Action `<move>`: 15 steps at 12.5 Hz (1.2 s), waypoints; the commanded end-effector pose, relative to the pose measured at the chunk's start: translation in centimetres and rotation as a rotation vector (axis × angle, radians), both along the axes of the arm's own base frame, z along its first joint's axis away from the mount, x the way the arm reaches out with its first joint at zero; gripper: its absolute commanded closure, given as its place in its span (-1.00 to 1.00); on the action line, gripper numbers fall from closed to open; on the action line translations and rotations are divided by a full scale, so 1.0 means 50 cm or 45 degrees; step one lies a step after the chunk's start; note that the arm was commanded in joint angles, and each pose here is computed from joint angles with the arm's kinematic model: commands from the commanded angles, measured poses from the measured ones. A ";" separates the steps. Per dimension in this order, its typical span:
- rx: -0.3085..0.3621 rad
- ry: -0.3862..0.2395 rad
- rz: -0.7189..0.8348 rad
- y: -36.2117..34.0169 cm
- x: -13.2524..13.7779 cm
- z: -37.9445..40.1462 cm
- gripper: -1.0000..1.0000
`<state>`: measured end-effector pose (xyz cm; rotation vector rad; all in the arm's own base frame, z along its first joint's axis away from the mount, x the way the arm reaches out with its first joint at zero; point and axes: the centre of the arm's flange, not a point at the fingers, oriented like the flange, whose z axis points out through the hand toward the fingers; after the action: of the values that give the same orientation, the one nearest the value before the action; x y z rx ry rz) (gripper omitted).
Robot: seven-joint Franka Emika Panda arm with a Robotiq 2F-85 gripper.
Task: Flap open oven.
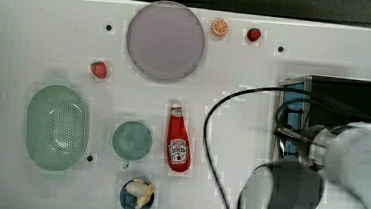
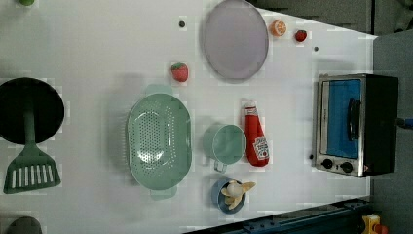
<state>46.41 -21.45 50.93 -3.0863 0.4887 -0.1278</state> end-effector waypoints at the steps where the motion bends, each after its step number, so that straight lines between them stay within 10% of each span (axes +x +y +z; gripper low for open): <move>1: -0.030 0.045 0.334 -0.067 -0.014 -0.110 0.65; 15: -0.165 0.078 0.317 -0.104 0.022 -0.389 0.65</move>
<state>46.76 -27.46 31.54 -3.2485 0.1807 -0.0409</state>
